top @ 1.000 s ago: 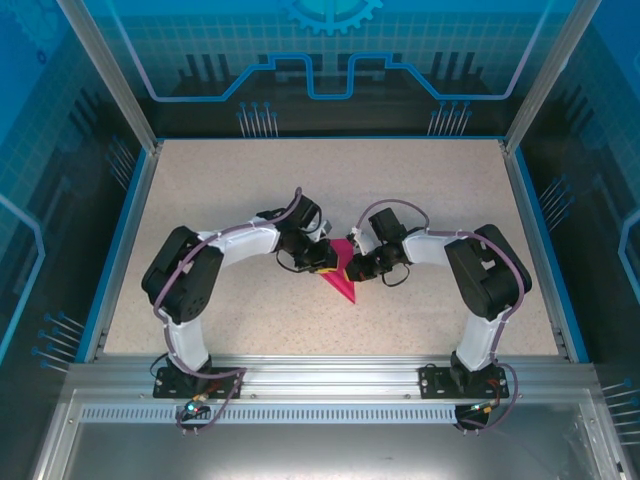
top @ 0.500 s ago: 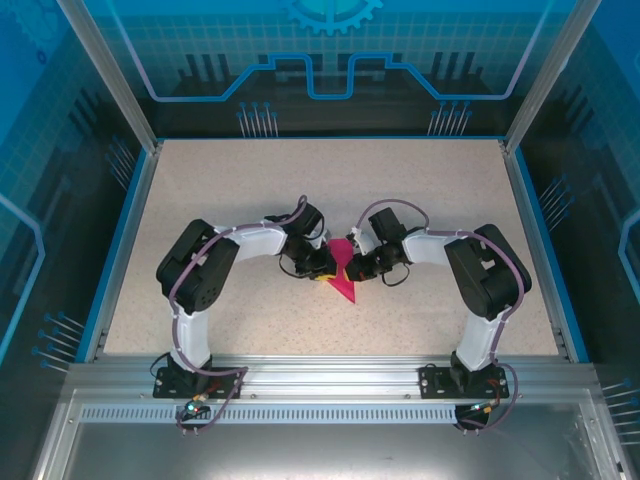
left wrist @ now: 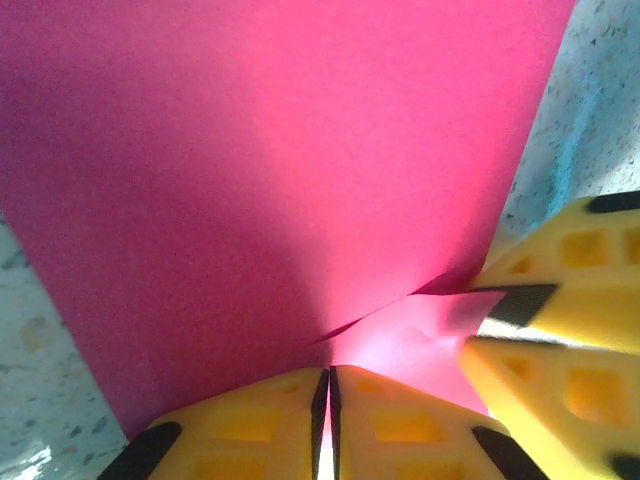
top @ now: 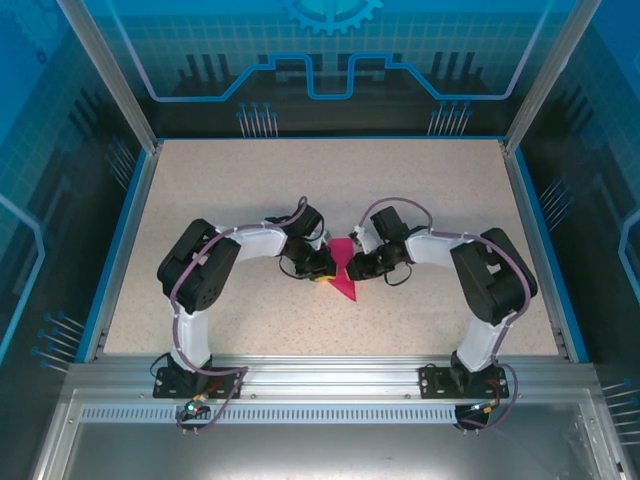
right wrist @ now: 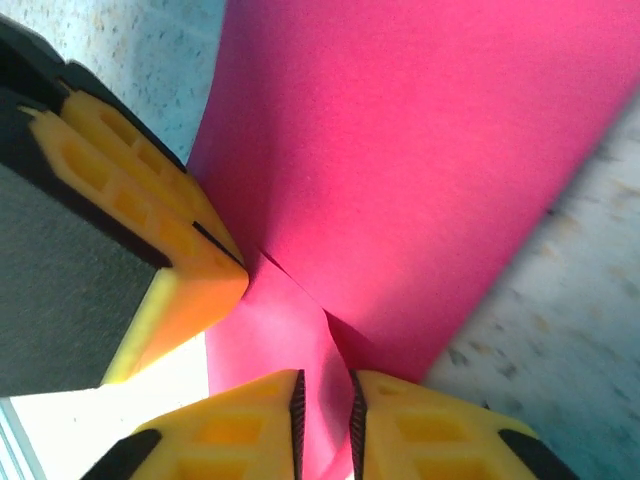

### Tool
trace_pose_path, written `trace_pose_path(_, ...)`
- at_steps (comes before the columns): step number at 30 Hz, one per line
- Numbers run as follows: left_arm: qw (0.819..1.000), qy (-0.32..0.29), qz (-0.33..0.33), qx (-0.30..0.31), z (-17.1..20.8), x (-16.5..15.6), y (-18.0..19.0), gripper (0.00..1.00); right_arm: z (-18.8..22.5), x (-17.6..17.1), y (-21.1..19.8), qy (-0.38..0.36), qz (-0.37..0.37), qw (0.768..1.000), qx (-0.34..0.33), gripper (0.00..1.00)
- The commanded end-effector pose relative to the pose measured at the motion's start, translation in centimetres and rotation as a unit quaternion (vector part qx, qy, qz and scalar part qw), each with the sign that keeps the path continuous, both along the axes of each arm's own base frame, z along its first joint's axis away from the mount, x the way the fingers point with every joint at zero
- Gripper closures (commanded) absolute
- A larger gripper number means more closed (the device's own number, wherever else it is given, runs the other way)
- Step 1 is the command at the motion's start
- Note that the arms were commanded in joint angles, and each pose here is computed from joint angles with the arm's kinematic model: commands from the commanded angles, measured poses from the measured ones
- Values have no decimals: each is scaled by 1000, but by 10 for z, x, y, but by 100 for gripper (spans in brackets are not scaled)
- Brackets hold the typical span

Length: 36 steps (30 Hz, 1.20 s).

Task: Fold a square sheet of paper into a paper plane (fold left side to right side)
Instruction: Third fold the triangle at the center of the table.

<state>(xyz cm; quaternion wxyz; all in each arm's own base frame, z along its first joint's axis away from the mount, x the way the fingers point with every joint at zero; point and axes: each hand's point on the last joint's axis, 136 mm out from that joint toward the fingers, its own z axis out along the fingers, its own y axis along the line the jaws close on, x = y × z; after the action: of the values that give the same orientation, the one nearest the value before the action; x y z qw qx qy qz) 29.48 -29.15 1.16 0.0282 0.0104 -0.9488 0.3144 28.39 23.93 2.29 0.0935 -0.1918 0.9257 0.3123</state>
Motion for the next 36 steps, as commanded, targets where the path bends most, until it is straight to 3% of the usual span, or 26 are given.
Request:
trace_pose_path(1,998,31,7,49,-32,-17,17,84,23,0,-19,-13,-25,999,-19,69)
trace_pose_path(12,999,26,4,44,-28,-15,14,84,32,-57,25,63,35,996,52,68)
trace_pose_path(18,999,26,4,45,-28,-14,14,85,19,-56,34,81,43,995,38,69)
trace_pose_path(36,998,22,1,55,-28,-12,17,85,-16,-68,11,125,20,991,-32,70)
